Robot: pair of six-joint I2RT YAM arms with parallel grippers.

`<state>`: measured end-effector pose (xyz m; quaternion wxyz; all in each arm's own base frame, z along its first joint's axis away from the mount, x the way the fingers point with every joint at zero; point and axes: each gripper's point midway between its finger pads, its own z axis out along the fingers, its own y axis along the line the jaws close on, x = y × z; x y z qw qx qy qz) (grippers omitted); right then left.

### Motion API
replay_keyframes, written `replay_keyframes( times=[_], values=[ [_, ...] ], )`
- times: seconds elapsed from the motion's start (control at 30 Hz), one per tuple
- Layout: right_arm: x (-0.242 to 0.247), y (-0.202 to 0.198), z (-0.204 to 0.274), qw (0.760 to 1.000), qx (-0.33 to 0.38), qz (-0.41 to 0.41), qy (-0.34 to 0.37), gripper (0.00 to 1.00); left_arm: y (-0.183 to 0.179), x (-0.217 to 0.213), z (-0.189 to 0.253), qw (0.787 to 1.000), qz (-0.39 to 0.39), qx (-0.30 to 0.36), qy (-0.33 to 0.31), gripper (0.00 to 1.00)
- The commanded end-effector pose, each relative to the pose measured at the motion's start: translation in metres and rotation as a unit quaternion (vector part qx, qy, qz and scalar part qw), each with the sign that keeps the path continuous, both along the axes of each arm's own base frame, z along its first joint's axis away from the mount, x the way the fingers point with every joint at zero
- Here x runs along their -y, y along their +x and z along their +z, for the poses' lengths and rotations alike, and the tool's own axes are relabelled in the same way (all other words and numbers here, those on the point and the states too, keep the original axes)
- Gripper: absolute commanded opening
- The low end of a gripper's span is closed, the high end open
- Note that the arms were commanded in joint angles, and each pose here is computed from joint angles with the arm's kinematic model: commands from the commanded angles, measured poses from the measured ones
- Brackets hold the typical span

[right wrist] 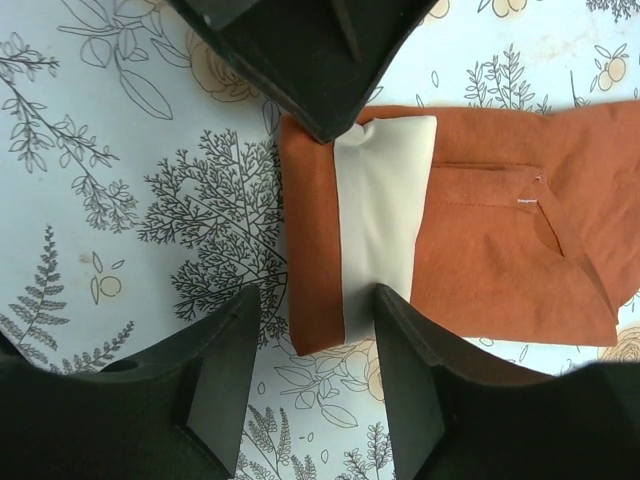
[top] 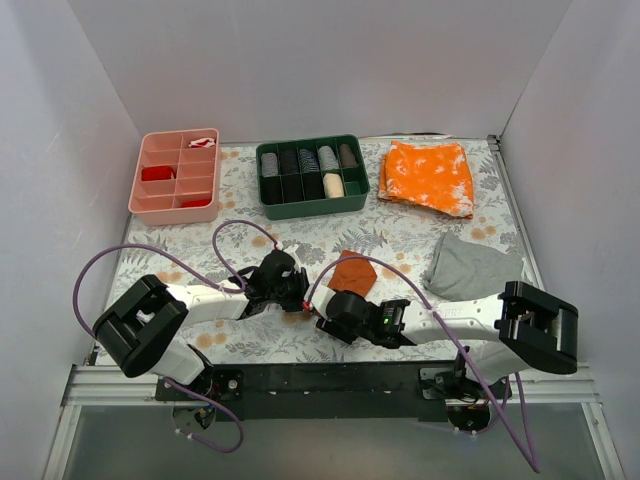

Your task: Roll the underwear

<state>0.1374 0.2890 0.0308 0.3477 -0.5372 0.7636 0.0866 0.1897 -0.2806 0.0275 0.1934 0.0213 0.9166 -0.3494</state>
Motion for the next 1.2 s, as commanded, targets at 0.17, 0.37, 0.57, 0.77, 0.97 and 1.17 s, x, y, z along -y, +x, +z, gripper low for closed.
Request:
replay_keyframes(
  times=[0.17,0.37,0.57,0.77,0.97,1.17],
  values=[
    [0.001,0.002,-0.013,0.999,-0.005,-0.031,-0.006,0.39,0.004,0.008,0.012,1.000,-0.019,0.015,-0.010,0.00],
    [0.000,-0.006,-0.021,0.999,-0.034,-0.029,-0.019,0.23,0.004,0.008,0.014,1.000,-0.023,0.019,-0.009,0.00],
    [-0.001,-0.023,-0.032,0.996,-0.083,-0.022,-0.008,0.08,0.012,0.002,0.023,0.999,-0.003,0.036,0.007,0.06],
    [-0.017,-0.032,-0.021,0.987,-0.144,-0.025,0.072,0.05,0.025,-0.011,0.048,0.997,0.043,0.070,0.009,0.28],
    [-0.034,-0.032,0.005,0.967,-0.197,-0.018,0.163,0.05,0.031,-0.025,0.075,0.991,0.081,0.105,-0.002,0.46],
    [-0.033,-0.021,0.025,0.936,-0.257,-0.019,0.242,0.05,0.024,-0.028,0.087,0.989,0.072,0.124,-0.023,0.57]
  ],
)
